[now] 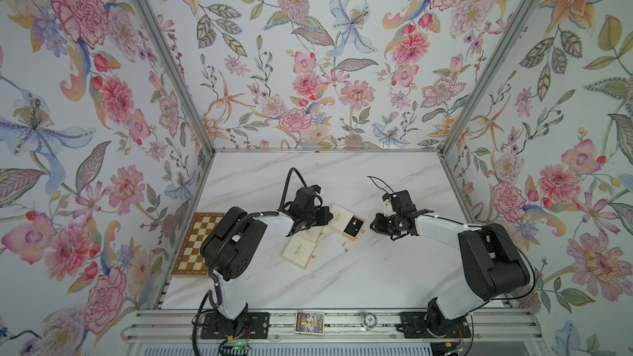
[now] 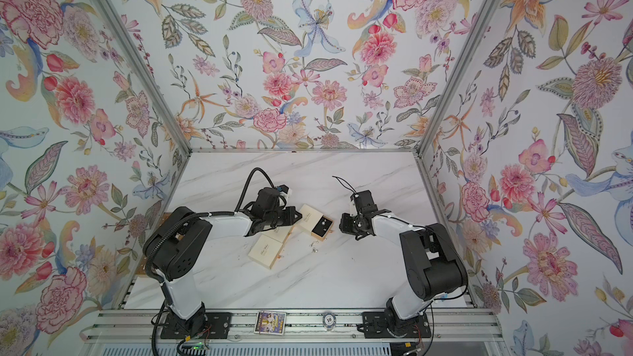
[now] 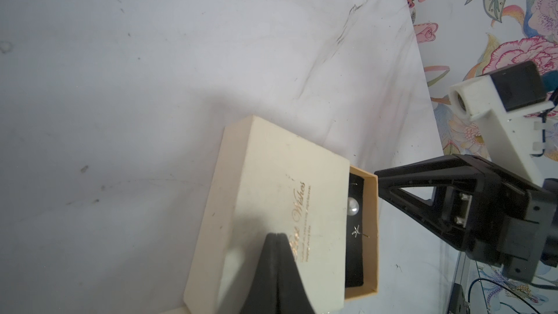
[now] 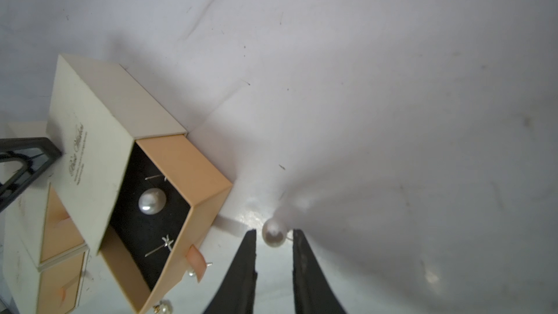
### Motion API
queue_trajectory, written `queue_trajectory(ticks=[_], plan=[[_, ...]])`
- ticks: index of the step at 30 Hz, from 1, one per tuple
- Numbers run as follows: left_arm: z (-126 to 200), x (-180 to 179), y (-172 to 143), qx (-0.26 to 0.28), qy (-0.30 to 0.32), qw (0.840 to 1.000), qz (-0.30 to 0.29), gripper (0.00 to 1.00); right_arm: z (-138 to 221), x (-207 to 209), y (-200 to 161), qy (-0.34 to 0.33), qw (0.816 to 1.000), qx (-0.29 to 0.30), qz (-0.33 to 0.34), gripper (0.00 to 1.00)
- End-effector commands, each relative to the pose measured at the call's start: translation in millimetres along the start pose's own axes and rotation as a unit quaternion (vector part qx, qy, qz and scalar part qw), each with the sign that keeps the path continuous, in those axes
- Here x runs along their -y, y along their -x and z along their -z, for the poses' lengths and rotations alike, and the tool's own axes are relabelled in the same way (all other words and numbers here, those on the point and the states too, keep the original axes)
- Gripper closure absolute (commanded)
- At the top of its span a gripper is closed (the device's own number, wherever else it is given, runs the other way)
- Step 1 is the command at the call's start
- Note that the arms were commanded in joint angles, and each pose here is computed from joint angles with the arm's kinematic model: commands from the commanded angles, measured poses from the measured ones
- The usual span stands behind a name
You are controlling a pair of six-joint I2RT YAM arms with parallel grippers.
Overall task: Take out the earrings from the drawer-style jewelry box
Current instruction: Place the earring at the center of the board, then pick up the earring from the drawer.
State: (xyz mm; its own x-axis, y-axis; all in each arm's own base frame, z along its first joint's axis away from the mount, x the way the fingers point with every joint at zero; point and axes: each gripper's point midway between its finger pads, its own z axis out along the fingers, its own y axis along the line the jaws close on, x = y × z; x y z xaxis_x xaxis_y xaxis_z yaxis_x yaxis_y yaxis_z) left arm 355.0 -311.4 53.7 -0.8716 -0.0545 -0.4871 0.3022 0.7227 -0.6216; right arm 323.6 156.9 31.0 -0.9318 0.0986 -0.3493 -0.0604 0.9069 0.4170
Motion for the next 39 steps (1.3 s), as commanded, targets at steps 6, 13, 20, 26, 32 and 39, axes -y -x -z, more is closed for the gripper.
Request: queue_trajectory(ticks=[6, 13, 20, 26, 32, 39], plan=[[4.3, -22.8, -24.5, -0.038, 0.038, 0.998, 0.022, 1.0, 22.0, -41.6, 24.0, 0.01, 0.996, 0.037, 0.084, 0.76], [4.3, -22.5, -24.0, -0.037, 0.037, 0.998, 0.023, 1.0, 11.5, -69.0, 26.7, -0.031, 0.992, 0.019, 0.119, 0.74], [6.2, -23.0, -24.7, -0.037, 0.039, 0.998, 0.022, 1.0, -6.3, -73.8, 24.3, -0.049, 0.992, -0.001, 0.112, 0.74], [6.2, -22.6, -24.6, -0.037, 0.038, 0.998, 0.021, 1.0, -14.5, -81.9, 13.9, -0.059, 0.99, -0.017, 0.129, 0.74], [6.2, -23.6, -24.7, -0.038, 0.039, 0.998, 0.022, 1.0, -16.6, -80.5, 10.8, -0.065, 0.989, -0.021, 0.131, 0.75], [6.1, -23.9, -23.8, -0.037, 0.038, 0.998, 0.023, 1.0, -19.1, -77.8, 10.2, -0.071, 0.988, -0.023, 0.132, 0.75]])
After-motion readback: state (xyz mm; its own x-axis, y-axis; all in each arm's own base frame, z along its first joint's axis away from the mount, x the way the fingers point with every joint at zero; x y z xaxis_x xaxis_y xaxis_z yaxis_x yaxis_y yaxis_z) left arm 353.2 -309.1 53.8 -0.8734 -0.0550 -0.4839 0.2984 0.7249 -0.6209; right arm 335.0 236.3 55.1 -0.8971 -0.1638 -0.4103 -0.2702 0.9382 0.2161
